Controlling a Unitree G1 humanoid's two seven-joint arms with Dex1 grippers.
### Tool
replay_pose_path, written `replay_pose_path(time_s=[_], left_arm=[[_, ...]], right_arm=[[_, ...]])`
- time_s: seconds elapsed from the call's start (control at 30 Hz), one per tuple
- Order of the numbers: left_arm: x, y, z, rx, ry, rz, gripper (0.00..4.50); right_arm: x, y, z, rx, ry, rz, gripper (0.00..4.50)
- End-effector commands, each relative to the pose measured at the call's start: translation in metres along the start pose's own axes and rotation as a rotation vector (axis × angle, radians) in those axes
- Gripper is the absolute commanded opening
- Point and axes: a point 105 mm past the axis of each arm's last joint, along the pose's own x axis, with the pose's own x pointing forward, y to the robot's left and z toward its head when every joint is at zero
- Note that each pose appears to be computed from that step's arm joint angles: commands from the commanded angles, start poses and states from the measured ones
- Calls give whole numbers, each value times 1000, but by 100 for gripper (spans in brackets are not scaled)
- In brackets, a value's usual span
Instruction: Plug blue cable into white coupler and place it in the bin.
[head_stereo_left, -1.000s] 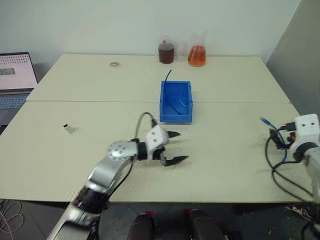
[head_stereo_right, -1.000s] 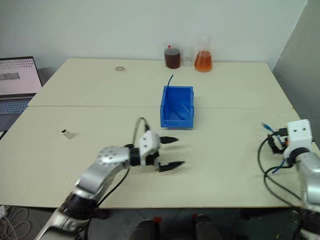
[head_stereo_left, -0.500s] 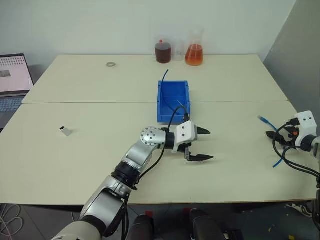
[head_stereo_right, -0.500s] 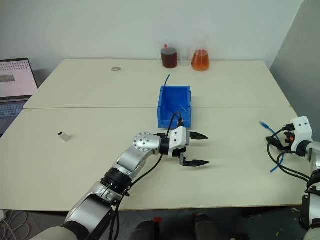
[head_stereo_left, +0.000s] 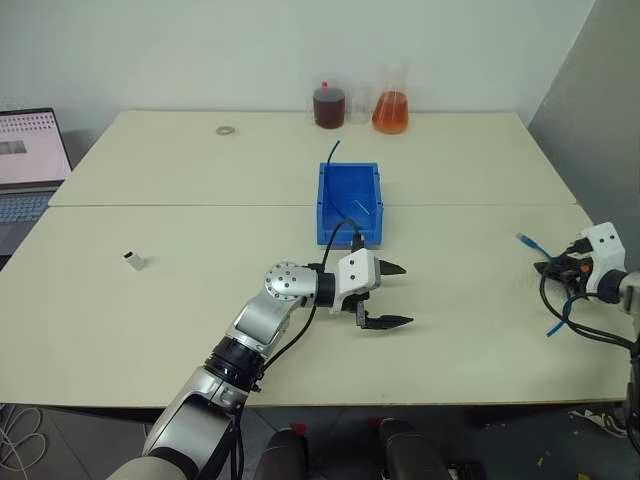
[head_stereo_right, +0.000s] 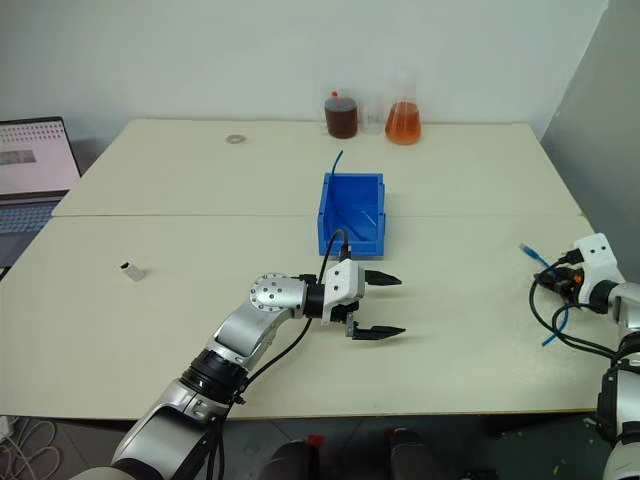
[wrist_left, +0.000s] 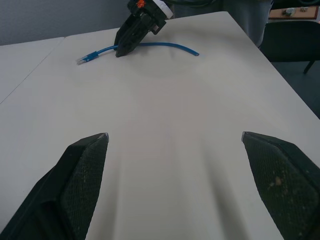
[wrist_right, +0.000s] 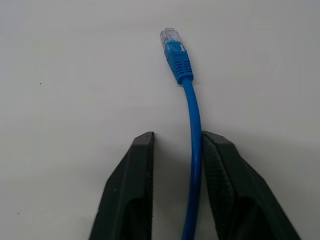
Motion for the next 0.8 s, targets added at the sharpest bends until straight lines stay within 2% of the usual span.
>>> replay_pose_path(time_s=[0.03,0.1,0.2,0.27,0.37,0.4,0.53,0.7,0.8], left_arm=[[-5,6,11,46,-23,11,450],[-8,8,13,56,-21,14,450],[-17,11,17,84,-19,34,450],[-29,15,18,94,-15,70,450],[-60,19,20,96,4,161,450],[-69,19,20,88,11,188,450],[-118,-1,19,8,42,352,450],[-152,-42,0,-108,113,544,450],[-176,-67,-21,-234,156,742,450]], right_arm=[[-5,-4,-7,27,10,-11,63],[-6,-5,-4,43,-16,-8,7],[-10,-1,0,32,-43,41,2],[-13,9,8,-51,-70,121,2],[-20,41,26,-155,-139,275,2],[-24,55,30,-193,-150,324,2],[-25,144,54,-387,-217,518,2],[1,237,93,-388,-324,677,2],[19,285,106,-383,-344,737,2]])
